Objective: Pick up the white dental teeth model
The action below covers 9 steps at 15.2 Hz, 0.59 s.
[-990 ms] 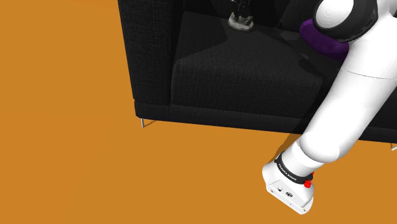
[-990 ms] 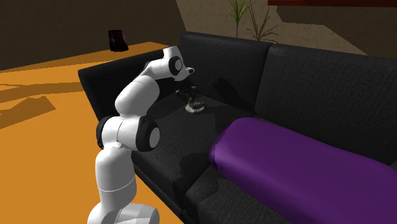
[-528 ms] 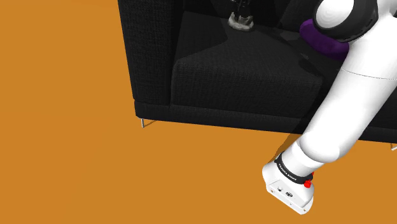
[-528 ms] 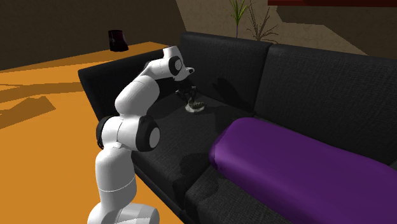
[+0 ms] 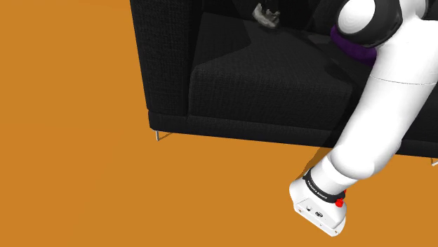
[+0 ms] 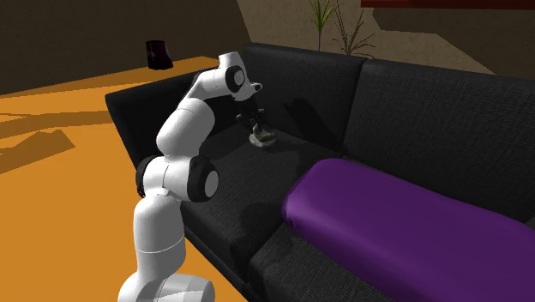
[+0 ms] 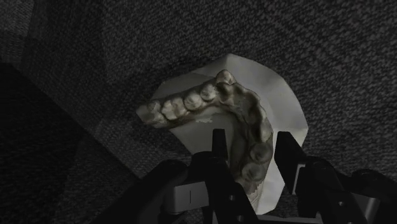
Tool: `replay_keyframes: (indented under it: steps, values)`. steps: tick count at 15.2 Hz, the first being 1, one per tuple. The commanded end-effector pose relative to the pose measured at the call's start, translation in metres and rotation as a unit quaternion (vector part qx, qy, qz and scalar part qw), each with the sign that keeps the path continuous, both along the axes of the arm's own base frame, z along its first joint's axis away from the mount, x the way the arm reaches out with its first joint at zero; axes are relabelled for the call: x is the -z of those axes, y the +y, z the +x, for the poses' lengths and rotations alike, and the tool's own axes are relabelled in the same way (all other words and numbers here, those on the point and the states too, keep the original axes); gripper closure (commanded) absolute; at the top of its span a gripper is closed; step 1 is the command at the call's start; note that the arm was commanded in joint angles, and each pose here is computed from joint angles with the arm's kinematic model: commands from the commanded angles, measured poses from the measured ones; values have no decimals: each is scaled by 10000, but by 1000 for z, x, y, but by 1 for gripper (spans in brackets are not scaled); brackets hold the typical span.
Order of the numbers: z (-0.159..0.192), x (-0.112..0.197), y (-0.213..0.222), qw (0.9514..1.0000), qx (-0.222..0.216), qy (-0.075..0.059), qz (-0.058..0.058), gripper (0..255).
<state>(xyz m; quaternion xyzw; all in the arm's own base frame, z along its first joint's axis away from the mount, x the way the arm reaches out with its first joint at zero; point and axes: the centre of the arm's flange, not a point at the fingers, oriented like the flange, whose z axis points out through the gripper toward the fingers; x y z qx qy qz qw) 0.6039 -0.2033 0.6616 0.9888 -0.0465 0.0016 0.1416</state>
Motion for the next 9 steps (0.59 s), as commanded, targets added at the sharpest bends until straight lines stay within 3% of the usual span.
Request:
replay_keyframes:
  steps: [1, 9]
  values:
    - [-1, -11, 1, 10000, 1, -2, 0, 255]
    - [-1, -44, 1, 10000, 1, -2, 0, 255]
